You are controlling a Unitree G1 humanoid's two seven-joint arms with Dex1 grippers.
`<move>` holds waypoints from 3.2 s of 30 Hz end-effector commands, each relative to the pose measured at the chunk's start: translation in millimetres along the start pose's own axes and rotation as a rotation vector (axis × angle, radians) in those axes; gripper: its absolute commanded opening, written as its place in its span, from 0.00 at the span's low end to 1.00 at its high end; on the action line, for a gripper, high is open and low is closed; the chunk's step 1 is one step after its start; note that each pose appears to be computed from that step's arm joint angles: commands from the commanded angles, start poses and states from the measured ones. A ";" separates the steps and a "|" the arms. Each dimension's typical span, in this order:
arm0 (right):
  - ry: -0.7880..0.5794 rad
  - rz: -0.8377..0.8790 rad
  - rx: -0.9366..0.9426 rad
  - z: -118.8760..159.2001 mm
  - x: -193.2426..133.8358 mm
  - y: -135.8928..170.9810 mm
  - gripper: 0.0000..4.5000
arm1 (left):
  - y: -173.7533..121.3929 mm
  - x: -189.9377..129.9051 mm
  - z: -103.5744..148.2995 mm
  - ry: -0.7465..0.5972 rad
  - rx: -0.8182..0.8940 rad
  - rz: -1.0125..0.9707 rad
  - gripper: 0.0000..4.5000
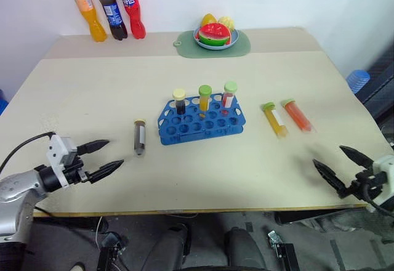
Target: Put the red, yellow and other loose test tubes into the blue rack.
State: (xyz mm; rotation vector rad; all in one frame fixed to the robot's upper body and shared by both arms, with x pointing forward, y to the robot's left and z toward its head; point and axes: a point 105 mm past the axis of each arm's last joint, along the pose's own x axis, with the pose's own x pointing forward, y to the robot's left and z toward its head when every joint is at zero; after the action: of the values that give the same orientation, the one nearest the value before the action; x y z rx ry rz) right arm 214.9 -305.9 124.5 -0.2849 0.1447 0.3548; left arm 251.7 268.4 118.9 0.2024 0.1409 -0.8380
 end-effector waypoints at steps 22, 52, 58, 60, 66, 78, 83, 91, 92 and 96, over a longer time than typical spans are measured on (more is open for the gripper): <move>0.088 0.013 0.039 61.3 62.6 -44.7 0.96 | -41.5 59.5 49.0 -0.142 0.122 -0.271 0.93; 0.648 0.060 0.130 45.4 176.6 -69.5 0.45 | -78.6 34.4 58.4 -0.144 0.014 -0.153 0.94; 0.582 0.012 0.056 61.5 175.1 -85.3 0.17 | -76.0 40.7 58.5 -0.149 0.008 -0.161 0.94; 0.525 -0.028 -0.058 68.4 168.7 -102.4 0.17 | -73.2 43.5 58.8 -0.157 0.009 -0.162 0.94; -0.021 0.094 -0.121 126.8 146.2 -100.5 0.17 | -67.4 54.6 55.1 -0.179 -0.001 -0.172 0.94; -0.551 0.025 0.036 144.0 138.0 34.6 0.17 | -55.9 95.1 57.9 -0.257 0.004 -0.215 0.94; -0.592 0.012 0.086 144.1 151.4 60.4 0.17 | -52.9 103.0 65.2 -0.283 -0.002 -0.223 0.94; -0.569 0.110 0.135 121.4 167.6 107.4 0.17 | -48.8 98.8 68.4 -0.282 0.003 -0.220 0.94; -0.563 0.118 0.139 118.1 169.7 111.6 0.17 | -49.0 98.2 67.9 -0.281 0.002 -0.218 0.94; -0.552 0.153 0.154 109.9 180.8 131.3 0.17 | -53.1 94.6 64.9 -0.271 0.002 -0.217 0.94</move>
State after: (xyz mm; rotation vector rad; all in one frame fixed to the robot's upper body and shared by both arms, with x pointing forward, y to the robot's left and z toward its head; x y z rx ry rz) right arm 346.4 -103.8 151.6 -0.0104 -0.2912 0.5470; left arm 281.0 149.1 145.2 0.0436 -0.0572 -1.0715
